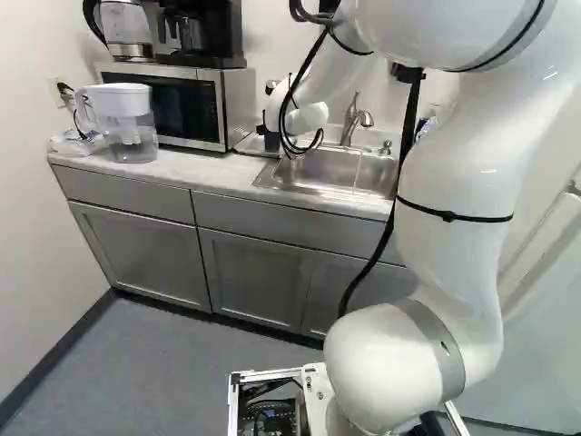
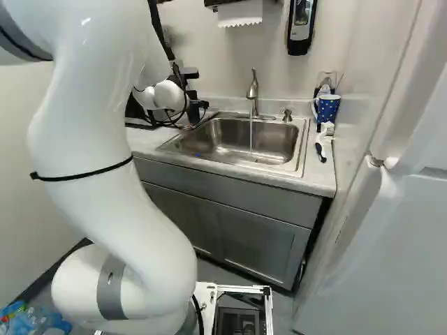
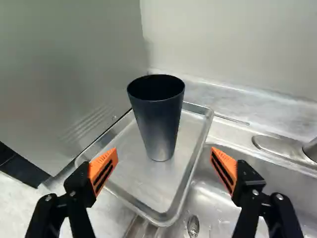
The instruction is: Rinse the cup and place it in the tray
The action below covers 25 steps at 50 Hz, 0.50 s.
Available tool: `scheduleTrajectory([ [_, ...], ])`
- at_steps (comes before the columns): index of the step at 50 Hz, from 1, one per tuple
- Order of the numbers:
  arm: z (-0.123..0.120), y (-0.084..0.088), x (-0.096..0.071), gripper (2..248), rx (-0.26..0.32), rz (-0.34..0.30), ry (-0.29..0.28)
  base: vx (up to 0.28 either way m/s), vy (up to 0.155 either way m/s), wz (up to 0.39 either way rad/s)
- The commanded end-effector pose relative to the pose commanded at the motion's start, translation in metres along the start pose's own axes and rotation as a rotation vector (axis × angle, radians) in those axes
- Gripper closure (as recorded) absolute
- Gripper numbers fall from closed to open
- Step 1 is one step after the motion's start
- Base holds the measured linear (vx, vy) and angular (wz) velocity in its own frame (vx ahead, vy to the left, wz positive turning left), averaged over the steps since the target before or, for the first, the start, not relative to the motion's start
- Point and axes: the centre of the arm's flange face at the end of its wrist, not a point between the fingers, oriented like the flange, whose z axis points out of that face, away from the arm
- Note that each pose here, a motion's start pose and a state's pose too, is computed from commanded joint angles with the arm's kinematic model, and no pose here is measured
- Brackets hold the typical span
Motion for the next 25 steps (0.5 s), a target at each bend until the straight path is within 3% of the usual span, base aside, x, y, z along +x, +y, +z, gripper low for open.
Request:
scheduleTrajectory([
  [25,0.025,0.002,0.000,3,-0.004,0.001,0.027,0.000,0.000,0.000],
])
